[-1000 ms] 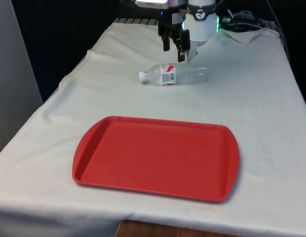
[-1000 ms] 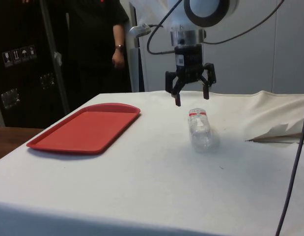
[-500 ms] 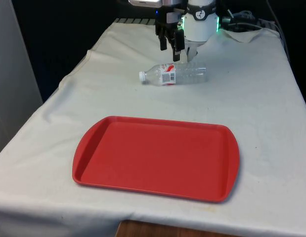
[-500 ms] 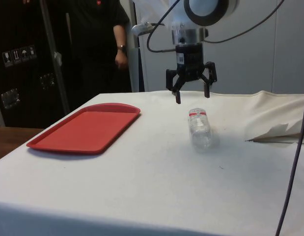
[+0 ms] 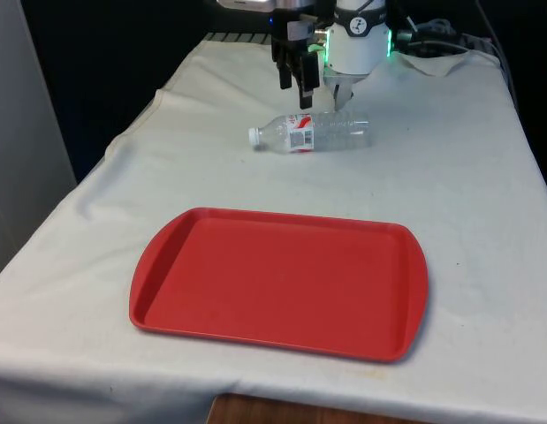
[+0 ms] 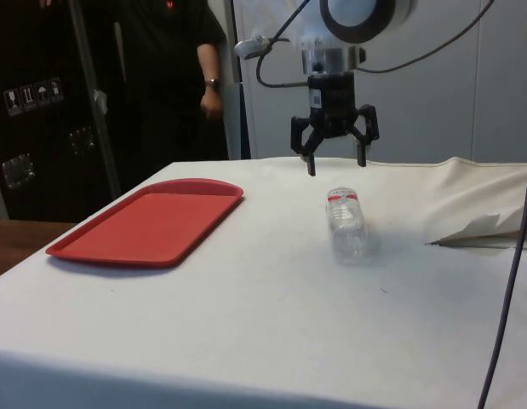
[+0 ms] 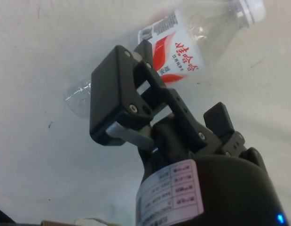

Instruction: Place the bottle upright on the tray.

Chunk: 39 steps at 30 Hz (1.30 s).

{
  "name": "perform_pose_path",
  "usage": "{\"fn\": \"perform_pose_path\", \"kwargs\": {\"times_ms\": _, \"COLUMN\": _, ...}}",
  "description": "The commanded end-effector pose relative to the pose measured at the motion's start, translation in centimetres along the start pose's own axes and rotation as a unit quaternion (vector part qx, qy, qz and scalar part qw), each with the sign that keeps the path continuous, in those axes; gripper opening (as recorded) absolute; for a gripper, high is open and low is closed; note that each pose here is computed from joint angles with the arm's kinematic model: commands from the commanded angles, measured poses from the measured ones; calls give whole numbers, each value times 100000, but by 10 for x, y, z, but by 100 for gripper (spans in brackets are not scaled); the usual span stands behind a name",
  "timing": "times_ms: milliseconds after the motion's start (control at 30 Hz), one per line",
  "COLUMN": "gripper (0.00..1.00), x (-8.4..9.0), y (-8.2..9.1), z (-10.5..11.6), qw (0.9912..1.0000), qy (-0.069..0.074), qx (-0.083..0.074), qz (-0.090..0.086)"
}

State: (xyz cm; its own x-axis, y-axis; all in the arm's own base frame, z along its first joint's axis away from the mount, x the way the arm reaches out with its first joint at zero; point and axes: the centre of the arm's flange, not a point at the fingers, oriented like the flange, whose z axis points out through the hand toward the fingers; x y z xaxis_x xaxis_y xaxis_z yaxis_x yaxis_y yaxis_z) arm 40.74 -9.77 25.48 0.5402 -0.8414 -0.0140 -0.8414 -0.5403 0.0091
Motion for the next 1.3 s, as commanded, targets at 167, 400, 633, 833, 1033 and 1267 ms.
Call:
{"fn": "perform_pose_path", "kwargs": {"times_ms": 167, "gripper": 100, "x": 4, "y": 5, "z": -2, "qw": 99978, "qy": -887, "qx": 960, "qz": 1612}}
{"fn": "perform_pose_path", "kwargs": {"times_ms": 400, "gripper": 100, "x": 6, "y": 7, "z": -2, "qw": 99916, "qy": -2184, "qx": 2150, "qz": 2726}}
{"fn": "perform_pose_path", "kwargs": {"times_ms": 633, "gripper": 100, "x": 9, "y": 11, "z": 0, "qw": 99845, "qy": -3055, "qx": 2805, "qz": 3699}}
{"fn": "perform_pose_path", "kwargs": {"times_ms": 833, "gripper": 100, "x": 10, "y": 11, "z": 3, "qw": 99716, "qy": -5100, "qx": 3697, "qz": 4116}}
{"fn": "perform_pose_path", "kwargs": {"times_ms": 1033, "gripper": 100, "x": 13, "y": 6, "z": 11, "qw": 99666, "qy": -6231, "qx": 3185, "qz": 4215}}
{"fn": "perform_pose_path", "kwargs": {"times_ms": 1267, "gripper": 100, "x": 22, "y": 3, "z": 19, "qw": 99619, "qy": -6985, "qx": 2222, "qz": 4726}}
